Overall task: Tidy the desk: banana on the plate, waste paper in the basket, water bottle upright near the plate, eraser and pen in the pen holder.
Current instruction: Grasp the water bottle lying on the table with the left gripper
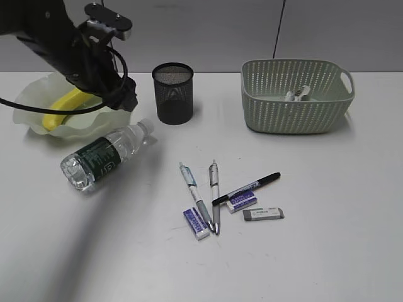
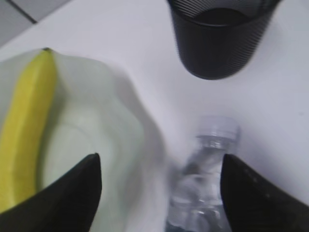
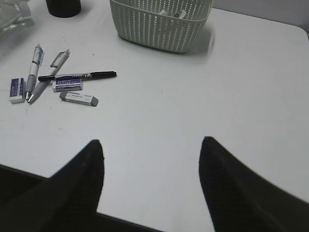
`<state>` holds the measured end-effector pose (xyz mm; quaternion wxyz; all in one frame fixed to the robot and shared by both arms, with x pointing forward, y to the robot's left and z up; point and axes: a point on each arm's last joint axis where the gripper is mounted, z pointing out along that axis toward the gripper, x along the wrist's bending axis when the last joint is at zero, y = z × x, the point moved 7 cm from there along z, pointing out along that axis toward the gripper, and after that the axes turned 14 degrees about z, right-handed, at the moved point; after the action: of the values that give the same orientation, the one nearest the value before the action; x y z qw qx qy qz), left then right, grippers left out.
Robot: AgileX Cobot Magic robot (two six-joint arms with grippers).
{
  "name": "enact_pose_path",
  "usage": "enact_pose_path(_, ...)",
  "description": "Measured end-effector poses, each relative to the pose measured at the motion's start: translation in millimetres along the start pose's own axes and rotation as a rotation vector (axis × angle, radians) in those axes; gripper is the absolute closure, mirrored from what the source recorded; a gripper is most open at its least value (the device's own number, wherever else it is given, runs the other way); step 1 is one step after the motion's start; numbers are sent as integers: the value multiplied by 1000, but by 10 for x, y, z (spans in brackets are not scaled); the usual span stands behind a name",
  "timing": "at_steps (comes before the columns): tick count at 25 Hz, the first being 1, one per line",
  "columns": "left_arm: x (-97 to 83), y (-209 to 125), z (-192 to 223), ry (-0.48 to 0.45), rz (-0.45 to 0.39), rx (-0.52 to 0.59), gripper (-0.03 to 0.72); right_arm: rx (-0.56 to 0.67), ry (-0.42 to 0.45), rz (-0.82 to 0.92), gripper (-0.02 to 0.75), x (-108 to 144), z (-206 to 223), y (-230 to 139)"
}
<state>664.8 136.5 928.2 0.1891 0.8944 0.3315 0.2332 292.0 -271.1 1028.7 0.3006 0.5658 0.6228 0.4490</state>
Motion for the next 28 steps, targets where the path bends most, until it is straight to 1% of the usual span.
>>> enact_pose_path(2, -123, 59, 4, -102, 10, 35, 114, 0, 0, 0, 244, 0, 0, 0)
enact_pose_path(3, -157, 101, -7, -141, 2, 42, 115, 0, 0, 0, 244, 0, 0, 0)
enact_pose_path(5, -193, 155, 19, -189, 9, 60, 115, 0, 0, 0, 244, 0, 0, 0)
enact_pose_path(8, -250, 133, 95, -256, 23, 132, 109, 0, 0, 0, 244, 0, 0, 0)
enact_pose_path(10, -298, 63, 183, -296, 34, 191, 90, 0, -1, 0, 244, -1, 0, 0)
enact_pose_path(13, -332, -56, 314, -315, 57, 257, 75, 0, -1, 0, 244, -1, 0, 0)
enact_pose_path(16, -321, -141, 381, -307, 86, 296, 73, 0, -1, 0, 244, -1, 0, 0)
enact_pose_path(22, -277, -127, 438, -276, 101, 280, 72, 0, -1, 0, 244, -1, 0, 0)
enact_pose_path(28, -364, -290, 671, -306, 104, 337, 74, 0, -2, -1, 244, -3, 0, 0)
